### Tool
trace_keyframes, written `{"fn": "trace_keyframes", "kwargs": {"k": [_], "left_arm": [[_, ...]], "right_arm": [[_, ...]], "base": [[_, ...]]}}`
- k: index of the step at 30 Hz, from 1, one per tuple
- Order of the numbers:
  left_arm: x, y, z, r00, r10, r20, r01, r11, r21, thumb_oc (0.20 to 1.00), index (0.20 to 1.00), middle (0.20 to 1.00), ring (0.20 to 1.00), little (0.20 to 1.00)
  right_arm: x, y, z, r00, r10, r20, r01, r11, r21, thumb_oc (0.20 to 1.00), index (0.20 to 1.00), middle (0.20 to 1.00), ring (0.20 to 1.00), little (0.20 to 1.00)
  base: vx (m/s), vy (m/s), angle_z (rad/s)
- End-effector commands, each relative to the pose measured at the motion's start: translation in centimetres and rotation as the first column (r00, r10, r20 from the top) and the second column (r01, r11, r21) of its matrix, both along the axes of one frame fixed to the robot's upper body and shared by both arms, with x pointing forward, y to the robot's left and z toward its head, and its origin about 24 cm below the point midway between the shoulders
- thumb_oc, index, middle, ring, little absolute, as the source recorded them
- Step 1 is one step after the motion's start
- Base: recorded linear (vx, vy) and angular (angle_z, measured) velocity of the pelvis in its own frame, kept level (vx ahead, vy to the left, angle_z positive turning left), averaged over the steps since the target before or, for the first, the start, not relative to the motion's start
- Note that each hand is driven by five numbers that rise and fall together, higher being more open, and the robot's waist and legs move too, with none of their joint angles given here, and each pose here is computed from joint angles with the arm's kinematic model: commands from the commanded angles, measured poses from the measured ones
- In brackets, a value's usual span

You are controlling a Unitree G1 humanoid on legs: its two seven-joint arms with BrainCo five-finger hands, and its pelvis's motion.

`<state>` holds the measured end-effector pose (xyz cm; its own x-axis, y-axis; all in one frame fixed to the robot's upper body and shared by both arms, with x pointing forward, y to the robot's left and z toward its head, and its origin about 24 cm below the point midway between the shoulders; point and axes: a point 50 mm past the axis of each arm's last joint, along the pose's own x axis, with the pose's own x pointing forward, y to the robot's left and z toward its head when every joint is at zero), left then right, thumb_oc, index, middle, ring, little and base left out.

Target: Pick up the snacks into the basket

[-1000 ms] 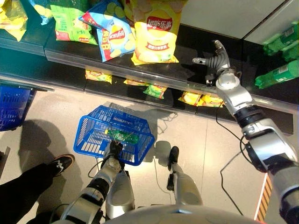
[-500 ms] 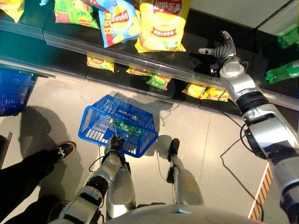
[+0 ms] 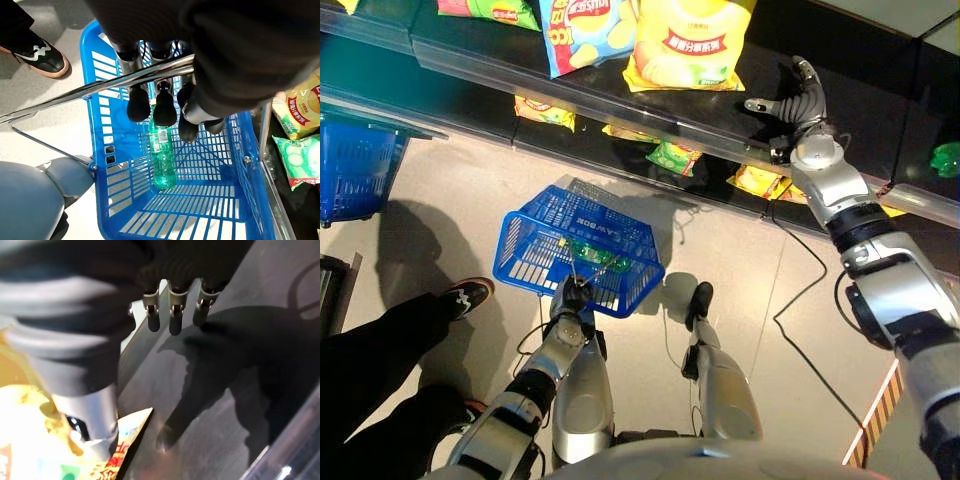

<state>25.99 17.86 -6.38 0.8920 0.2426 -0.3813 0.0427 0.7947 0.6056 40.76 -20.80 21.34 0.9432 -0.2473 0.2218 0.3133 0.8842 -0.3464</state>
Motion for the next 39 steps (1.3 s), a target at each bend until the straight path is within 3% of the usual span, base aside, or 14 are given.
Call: {"fn": "trace_keyframes", "kwargs": {"k": [1,8,28,29,30,31,32,39], "left_arm": [[-5.2,0.9,-3.6,0.985,-0.007,-0.173,0.015,0.999,0.048,0.200,0.200,0.200,0.200,0.200],[-5.2,1.6,-3.5,0.985,-0.002,-0.173,0.013,0.998,0.062,0.200,0.200,0.200,0.200,0.200],[-5.2,2.9,-3.4,0.983,0.011,-0.181,0.003,0.997,0.078,0.200,0.200,0.200,0.200,0.200],[-5.2,2.9,-3.5,0.983,0.015,-0.181,-0.001,0.997,0.077,0.200,0.200,0.200,0.200,0.200],[-5.2,2.9,-3.4,0.984,0.019,-0.177,-0.006,0.997,0.076,0.200,0.200,0.200,0.200,0.200],[-5.2,3.0,-3.4,0.984,0.022,-0.179,-0.008,0.997,0.077,0.200,0.200,0.200,0.200,0.200],[-5.4,3.0,-3.5,0.983,0.022,-0.182,-0.009,0.997,0.075,0.200,0.200,0.200,0.200,0.200],[-5.4,2.8,-3.3,0.985,0.021,-0.170,-0.012,0.999,0.053,0.200,0.200,0.200,0.200,0.200]], "right_arm": [[0.7,2.0,3.3,0.994,0.087,0.066,-0.085,0.996,-0.039,1.000,1.000,1.000,1.000,1.000],[0.8,2.7,6.6,0.987,0.091,0.131,-0.077,0.991,-0.111,1.000,1.000,1.000,1.000,1.000],[0.4,2.9,11.4,0.968,0.082,0.238,-0.058,0.993,-0.106,1.000,1.000,1.000,1.000,1.000],[0.4,2.8,11.5,0.967,0.080,0.244,-0.059,0.994,-0.090,0.856,0.856,0.856,0.856,0.856],[0.4,2.8,11.5,0.965,0.077,0.250,-0.059,0.995,-0.082,0.614,0.614,0.614,0.614,0.614],[0.3,2.7,11.4,0.965,0.072,0.253,-0.055,0.996,-0.074,0.501,0.501,0.501,0.501,0.501],[0.3,2.7,11.4,0.964,0.068,0.259,-0.054,0.997,-0.061,0.200,0.200,0.200,0.200,0.200],[0.5,2.5,9.0,0.971,0.058,0.232,-0.059,0.998,-0.002,0.200,0.200,0.200,0.200,0.200]], "base": [[0.00,0.000,0.00],[0.03,0.014,0.08],[0.05,0.020,0.11],[0.04,0.018,0.20],[0.04,0.019,0.15],[0.03,0.020,0.13],[0.03,0.026,0.09],[0.00,0.004,0.01]]}}
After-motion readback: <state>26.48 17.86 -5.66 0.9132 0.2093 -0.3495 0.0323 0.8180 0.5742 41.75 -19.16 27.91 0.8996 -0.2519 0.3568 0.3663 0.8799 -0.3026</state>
